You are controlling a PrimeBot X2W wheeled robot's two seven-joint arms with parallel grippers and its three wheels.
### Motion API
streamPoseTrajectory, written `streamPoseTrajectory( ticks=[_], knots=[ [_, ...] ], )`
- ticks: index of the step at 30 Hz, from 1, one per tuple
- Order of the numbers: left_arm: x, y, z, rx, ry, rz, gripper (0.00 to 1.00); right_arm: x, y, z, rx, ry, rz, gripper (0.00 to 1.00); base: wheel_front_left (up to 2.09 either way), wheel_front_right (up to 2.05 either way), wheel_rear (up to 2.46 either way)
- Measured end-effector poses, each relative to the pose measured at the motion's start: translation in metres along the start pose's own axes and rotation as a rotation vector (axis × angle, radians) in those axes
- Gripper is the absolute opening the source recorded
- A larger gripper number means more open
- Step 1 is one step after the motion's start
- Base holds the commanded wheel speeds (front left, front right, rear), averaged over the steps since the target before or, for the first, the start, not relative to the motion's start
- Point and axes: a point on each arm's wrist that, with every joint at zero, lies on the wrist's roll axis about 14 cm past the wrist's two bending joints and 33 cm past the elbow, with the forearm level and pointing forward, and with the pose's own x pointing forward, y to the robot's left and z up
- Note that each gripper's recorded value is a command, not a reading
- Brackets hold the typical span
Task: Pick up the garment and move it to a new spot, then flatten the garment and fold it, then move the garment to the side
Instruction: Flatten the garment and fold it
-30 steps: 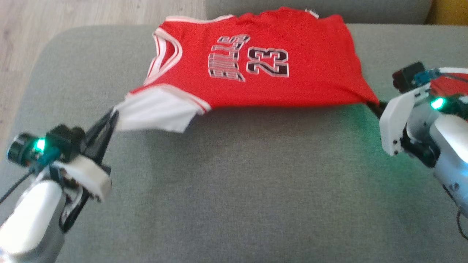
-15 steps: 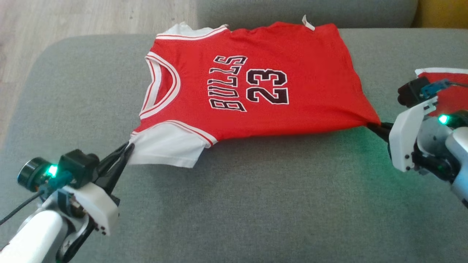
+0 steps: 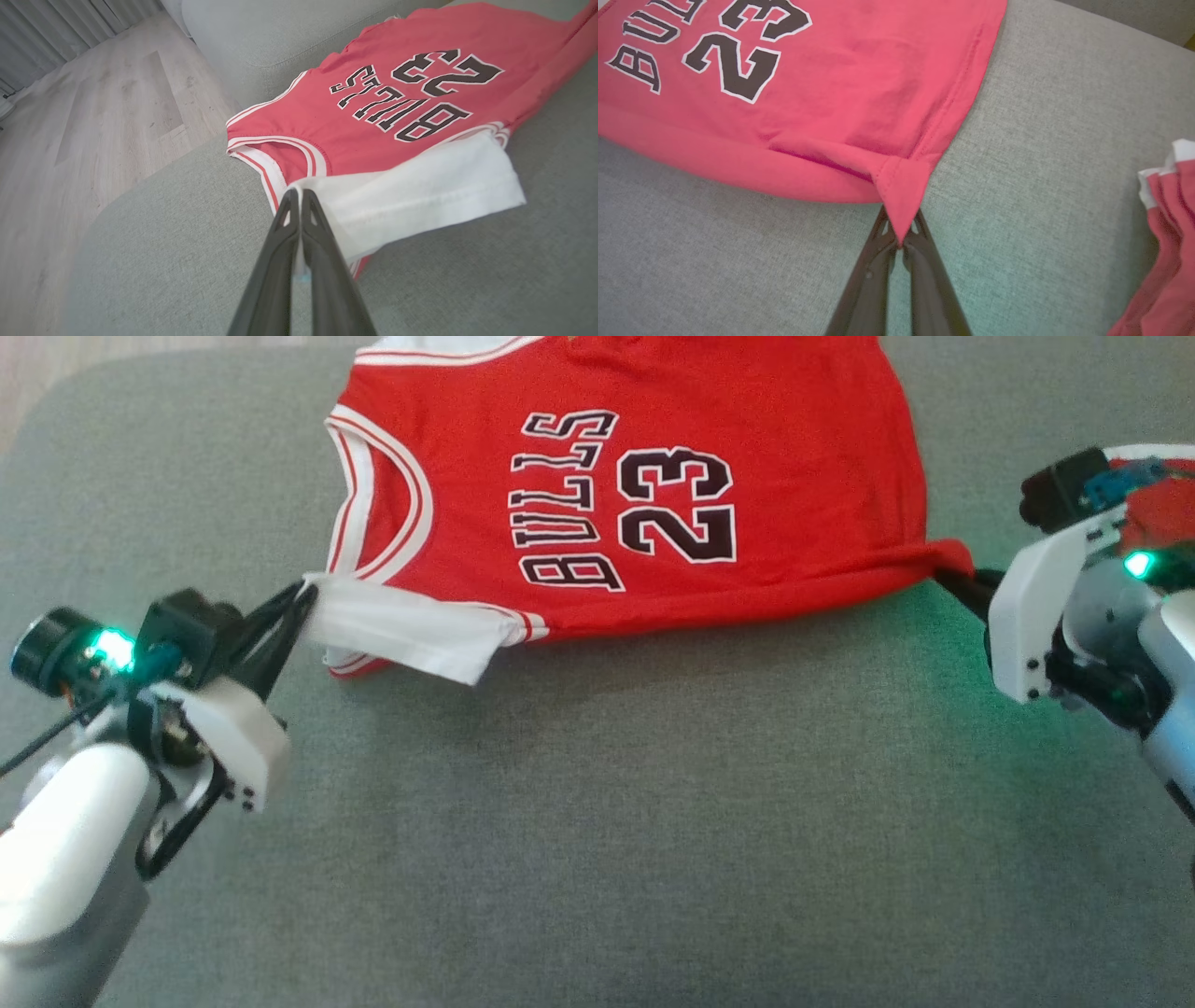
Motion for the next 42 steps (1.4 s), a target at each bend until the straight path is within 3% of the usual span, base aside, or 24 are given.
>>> streamPoseTrajectory(
  ticks=[14, 24, 25, 29, 34, 38, 42],
  knots=[
    [0.058, 0.029, -0.004, 0.134, 0.104, 0.011, 0.0, 0.033, -0.011, 0.013, 0.034, 0.008, -0.036, 0.0, 0.0, 0.0, 0.0],
    [0.092, 0.043, 0.005, 0.18, 0.09, 0.029, 0.0, 0.05, -0.017, 0.029, 0.039, -0.036, -0.054, 0.0, 0.0, 0.0, 0.0],
    [0.1, 0.043, 0.012, 0.169, 0.066, 0.034, 1.0, 0.052, -0.024, 0.033, 0.012, -0.053, -0.077, 1.0, 0.0, 0.0, 0.0],
    [0.109, 0.046, 0.03, 0.084, -0.031, 0.093, 1.0, 0.053, -0.028, 0.05, 0.036, -0.145, -0.095, 1.0, 0.0, 0.0, 0.0],
    [0.096, 0.074, 0.077, -0.001, -0.27, 0.263, 1.0, 0.034, -0.028, 0.104, 0.107, -0.463, -0.106, 1.0, 0.0, 0.0, 0.0],
    [0.077, 0.079, 0.108, -0.073, -0.406, 0.333, 1.0, 0.006, -0.028, 0.141, 0.17, -0.724, -0.128, 1.0, 0.0, 0.0, 0.0],
    [0.049, 0.069, 0.133, -0.123, -0.53, 0.361, 1.0, -0.014, -0.021, 0.144, 0.24, -0.847, -0.138, 1.0, 0.0, 0.0, 0.0]
  ],
)
